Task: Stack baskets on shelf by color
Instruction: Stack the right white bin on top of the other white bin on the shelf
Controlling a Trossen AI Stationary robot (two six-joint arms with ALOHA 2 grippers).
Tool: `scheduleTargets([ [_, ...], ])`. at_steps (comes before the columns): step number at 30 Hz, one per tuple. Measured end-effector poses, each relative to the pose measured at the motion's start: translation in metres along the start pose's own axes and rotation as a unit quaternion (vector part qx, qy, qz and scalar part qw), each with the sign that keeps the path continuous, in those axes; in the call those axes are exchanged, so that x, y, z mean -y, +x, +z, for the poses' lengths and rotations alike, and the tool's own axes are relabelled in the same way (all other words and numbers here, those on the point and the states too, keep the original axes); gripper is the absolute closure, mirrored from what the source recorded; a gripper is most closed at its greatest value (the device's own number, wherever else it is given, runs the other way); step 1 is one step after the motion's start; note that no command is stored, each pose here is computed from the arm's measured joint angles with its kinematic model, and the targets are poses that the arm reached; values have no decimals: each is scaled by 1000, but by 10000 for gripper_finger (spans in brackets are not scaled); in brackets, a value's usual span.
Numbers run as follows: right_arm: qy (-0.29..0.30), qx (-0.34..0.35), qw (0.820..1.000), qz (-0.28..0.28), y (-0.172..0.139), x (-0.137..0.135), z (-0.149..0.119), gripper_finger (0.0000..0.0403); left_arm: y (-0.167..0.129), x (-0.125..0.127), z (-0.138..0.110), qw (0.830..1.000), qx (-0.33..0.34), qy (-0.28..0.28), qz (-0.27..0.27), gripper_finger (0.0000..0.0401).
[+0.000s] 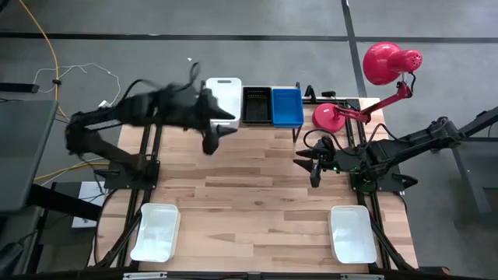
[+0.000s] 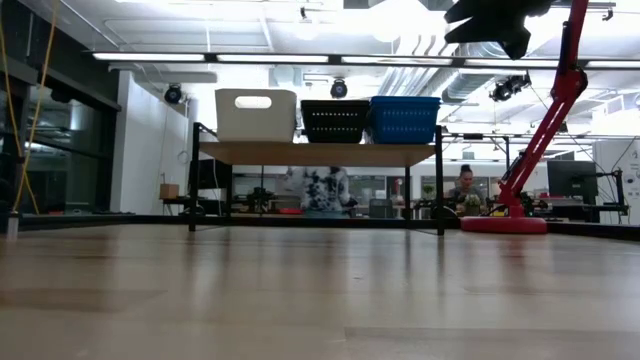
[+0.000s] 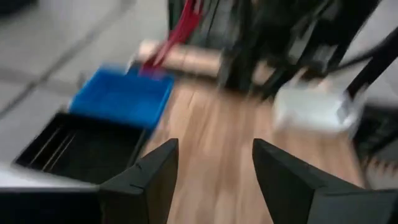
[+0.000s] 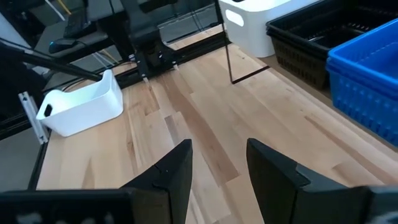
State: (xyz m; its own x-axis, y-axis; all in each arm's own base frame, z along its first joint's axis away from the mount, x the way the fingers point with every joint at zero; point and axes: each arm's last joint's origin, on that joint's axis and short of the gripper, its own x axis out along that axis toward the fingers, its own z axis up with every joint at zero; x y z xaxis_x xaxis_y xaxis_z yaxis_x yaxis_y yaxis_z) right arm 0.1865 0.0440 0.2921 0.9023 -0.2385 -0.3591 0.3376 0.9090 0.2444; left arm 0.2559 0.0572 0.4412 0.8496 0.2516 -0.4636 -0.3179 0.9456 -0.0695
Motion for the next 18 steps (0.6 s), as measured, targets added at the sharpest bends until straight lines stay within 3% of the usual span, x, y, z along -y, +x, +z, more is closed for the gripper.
scheduleTargets([
  [7,-9,11,1000,-8,0,0,2,265,-12,26,-69,989,133,-71,-5,210],
  [11,-24,28,999,1,0,-2,5,265,-14,33,-108,974,187,-125,-44,210],
  [15,-29,60,998,16,-1,-5,12,265,-20,36,-128,949,247,-174,-87,210],
  [18,-8,96,994,47,-2,-10,21,265,-25,35,-133,942,261,-189,-90,211],
])
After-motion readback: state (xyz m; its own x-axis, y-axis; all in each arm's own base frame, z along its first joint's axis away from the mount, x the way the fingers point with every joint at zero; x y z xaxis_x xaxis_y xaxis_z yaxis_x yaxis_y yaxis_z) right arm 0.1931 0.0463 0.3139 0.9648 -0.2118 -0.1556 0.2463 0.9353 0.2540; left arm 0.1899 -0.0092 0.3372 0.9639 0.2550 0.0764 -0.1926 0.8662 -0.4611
